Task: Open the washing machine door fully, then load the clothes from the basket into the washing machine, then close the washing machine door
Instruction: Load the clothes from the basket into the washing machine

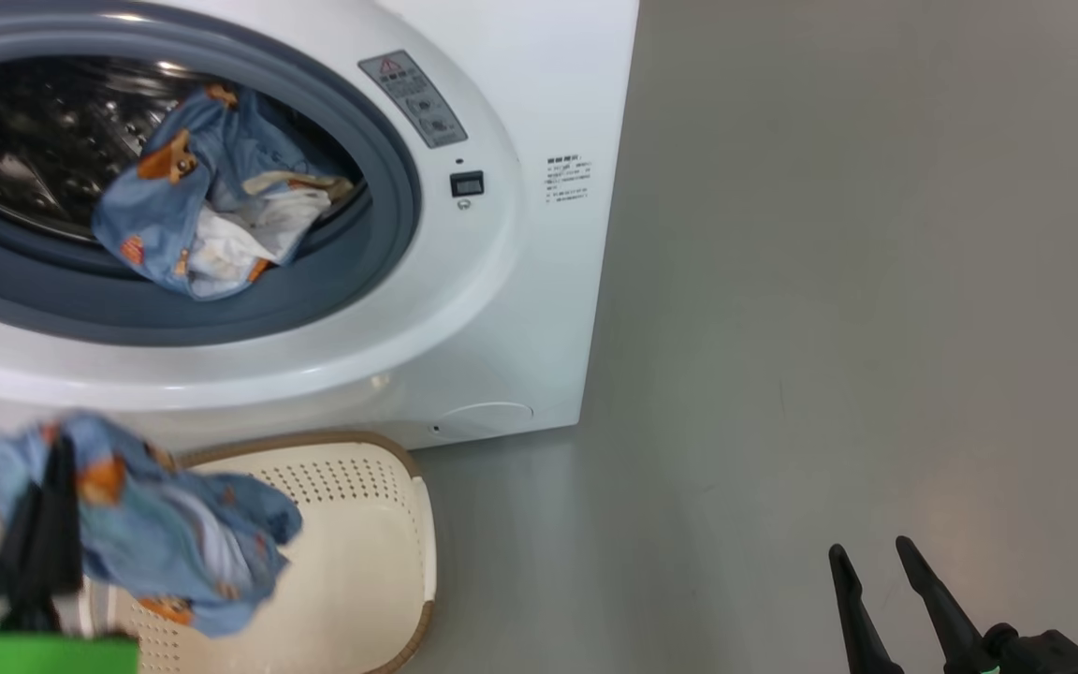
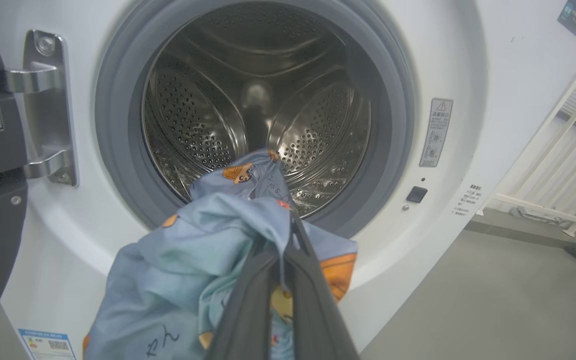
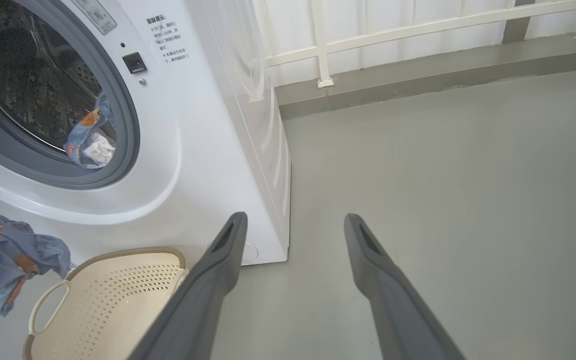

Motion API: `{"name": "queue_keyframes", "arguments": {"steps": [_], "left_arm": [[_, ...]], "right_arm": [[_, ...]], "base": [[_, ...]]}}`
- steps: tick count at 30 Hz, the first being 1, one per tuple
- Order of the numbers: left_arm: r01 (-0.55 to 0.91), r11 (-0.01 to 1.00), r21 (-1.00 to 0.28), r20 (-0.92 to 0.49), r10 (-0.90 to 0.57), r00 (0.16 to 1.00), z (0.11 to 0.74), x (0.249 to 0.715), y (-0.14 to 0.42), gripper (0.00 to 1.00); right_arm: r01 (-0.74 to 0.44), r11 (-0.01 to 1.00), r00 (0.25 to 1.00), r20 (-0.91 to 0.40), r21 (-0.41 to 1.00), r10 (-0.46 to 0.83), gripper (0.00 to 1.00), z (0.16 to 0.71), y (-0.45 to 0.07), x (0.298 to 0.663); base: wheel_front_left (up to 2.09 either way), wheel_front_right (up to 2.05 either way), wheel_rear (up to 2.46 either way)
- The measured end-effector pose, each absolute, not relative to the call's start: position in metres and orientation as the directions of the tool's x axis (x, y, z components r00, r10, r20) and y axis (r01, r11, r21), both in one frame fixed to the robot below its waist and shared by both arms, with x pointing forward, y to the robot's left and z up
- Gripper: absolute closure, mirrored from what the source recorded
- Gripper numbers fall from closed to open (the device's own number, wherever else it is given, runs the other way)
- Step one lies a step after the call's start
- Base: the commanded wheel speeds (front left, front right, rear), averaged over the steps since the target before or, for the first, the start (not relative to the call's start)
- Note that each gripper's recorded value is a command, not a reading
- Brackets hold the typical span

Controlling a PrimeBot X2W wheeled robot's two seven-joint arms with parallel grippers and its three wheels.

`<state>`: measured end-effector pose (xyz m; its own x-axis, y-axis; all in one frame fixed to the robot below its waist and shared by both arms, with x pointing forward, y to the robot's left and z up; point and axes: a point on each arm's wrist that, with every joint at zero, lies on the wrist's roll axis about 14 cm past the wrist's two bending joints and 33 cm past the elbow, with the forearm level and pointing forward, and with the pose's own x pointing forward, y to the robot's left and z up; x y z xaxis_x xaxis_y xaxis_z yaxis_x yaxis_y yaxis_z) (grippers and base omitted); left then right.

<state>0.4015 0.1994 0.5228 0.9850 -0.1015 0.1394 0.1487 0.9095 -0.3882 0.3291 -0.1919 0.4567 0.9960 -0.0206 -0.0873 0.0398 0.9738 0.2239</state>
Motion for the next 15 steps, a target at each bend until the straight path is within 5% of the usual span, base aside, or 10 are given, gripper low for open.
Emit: {"name": "queue_keyframes", "arguments": {"steps": [9,15], "left_arm": [[0.307,0.899,-0.313,0.388,-0.174,0.905,0.605,0.477,0.180,1.00],[0.343,0.881,-0.324,0.397,-0.203,0.895,0.612,0.524,0.162,1.00]], "right_arm": [[0.025,0.972,0.996,-0.085,0.234,-0.006,0.00,0.456,-0.186,0.344],[0.054,0.966,0.995,-0.096,0.253,-0.030,0.00,0.453,-0.191,0.341]], "base": [[0.00,0.00,0.00],[0.00,0.00,0.00]]}}
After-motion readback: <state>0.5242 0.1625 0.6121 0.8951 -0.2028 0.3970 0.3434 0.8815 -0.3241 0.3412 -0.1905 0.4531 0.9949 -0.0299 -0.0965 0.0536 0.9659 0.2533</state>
